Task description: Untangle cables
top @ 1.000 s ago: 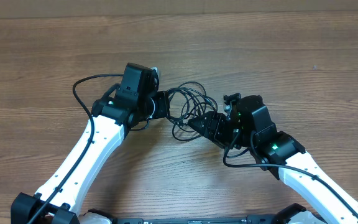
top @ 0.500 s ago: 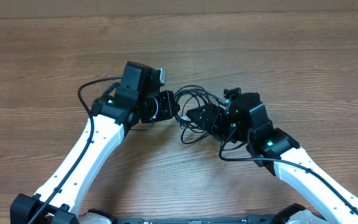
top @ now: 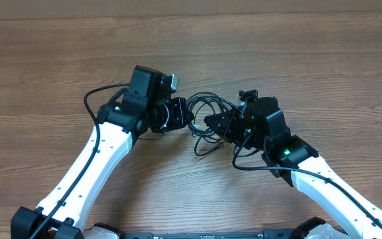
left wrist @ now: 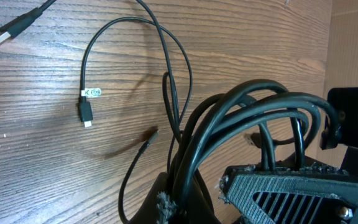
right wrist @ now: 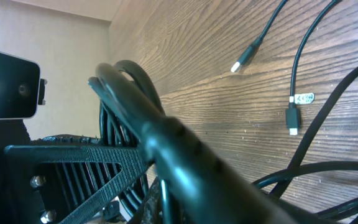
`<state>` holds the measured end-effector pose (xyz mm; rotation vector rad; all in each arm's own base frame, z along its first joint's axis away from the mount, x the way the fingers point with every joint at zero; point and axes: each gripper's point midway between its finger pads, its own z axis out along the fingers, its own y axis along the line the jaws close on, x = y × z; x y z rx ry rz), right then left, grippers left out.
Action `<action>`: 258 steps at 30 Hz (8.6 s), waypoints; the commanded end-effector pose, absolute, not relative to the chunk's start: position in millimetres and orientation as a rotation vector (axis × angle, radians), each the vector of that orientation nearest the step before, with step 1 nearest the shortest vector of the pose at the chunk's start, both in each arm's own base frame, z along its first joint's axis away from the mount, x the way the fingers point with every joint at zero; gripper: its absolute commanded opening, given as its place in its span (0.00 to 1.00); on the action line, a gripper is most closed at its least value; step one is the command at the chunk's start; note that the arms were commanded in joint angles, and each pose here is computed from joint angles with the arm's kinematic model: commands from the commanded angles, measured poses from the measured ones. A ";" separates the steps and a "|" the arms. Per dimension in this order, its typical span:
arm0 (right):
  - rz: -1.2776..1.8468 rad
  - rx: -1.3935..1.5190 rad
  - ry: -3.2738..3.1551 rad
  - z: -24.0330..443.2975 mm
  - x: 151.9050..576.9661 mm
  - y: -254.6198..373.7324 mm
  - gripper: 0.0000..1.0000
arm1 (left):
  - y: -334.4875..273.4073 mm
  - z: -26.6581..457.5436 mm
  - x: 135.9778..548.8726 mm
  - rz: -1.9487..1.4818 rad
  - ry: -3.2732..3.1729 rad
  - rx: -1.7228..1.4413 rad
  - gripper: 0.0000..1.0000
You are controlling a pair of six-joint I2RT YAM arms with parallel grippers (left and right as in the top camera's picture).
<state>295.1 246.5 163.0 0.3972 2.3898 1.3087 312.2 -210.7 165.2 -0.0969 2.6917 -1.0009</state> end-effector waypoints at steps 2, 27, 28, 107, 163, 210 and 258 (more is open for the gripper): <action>1.275 0.351 2.402 159.9 293.0 246.2 0.04 | -217.3 184.1 312.8 -1.026 2.620 0.077 0.08; 1.362 0.158 2.355 175.9 286.5 259.5 0.04 | -191.3 179.3 323.0 -0.958 2.611 0.084 0.40; 1.373 0.150 2.355 176.7 285.4 260.5 0.04 | -190.8 179.1 323.4 -0.953 2.611 0.082 0.38; 0.423 0.456 2.748 65.8 250.2 145.6 0.04 | -169.2 219.5 336.8 -1.189 2.488 0.059 0.04; 1.425 0.261 2.117 219.5 318.3 259.3 0.04 | -166.2 173.5 306.5 -0.858 2.756 -0.044 0.34; 1.450 0.239 2.123 220.8 314.9 262.1 0.04 | -179.7 166.1 309.7 -0.717 2.756 -0.110 0.33; 1.456 0.234 2.125 220.9 313.8 262.8 0.04 | -195.7 140.8 311.1 -0.769 2.839 -0.172 0.17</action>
